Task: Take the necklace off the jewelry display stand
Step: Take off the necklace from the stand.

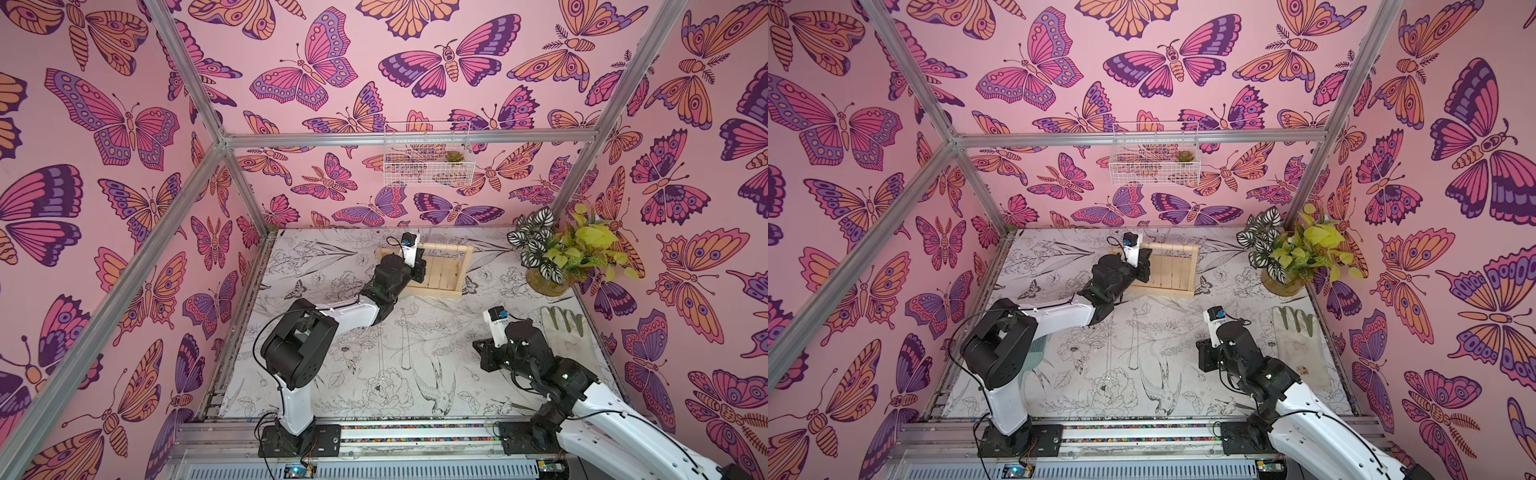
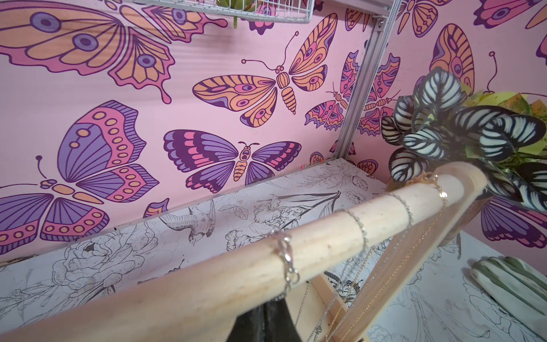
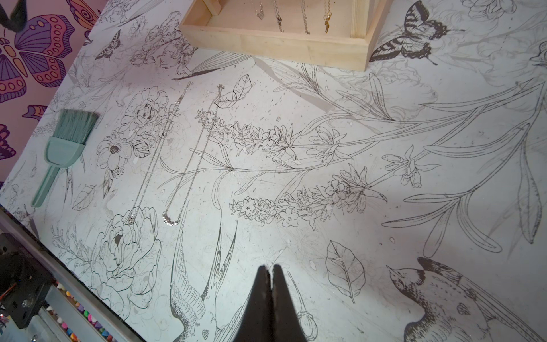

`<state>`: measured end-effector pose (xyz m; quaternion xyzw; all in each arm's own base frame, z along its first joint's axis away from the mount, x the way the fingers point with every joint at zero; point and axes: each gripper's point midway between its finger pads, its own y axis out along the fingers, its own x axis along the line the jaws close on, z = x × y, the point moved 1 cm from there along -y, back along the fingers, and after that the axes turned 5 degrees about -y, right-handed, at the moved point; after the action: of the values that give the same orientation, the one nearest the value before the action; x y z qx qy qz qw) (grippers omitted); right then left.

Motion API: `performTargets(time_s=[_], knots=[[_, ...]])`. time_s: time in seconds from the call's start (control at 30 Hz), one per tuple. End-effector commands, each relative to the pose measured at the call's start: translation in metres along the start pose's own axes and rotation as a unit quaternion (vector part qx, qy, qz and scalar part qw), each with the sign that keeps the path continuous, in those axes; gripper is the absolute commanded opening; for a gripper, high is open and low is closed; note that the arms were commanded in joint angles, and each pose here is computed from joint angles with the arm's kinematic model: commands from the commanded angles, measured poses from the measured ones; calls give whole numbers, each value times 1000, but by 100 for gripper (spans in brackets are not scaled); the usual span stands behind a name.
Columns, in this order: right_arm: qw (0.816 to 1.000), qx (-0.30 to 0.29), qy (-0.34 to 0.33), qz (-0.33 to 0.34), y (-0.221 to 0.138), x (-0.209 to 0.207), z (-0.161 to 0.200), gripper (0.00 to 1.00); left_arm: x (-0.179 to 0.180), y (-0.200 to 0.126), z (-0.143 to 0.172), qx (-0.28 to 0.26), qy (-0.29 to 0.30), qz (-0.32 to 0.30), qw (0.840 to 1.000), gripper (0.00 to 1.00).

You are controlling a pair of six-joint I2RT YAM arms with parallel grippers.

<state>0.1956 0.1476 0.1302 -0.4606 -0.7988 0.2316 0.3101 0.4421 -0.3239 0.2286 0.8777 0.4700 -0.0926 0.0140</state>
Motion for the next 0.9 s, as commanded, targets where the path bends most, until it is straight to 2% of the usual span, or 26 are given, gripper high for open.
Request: performTargets(time_s=[0.0,0.87], knots=[[1000,1,-4,7,0,-3,1,0,12,-10,-3,7,11,-24,1000,0],[1000,2,-2,1,4,0,-2,0,47,-36,-18,-1,20,-60,998,0]])
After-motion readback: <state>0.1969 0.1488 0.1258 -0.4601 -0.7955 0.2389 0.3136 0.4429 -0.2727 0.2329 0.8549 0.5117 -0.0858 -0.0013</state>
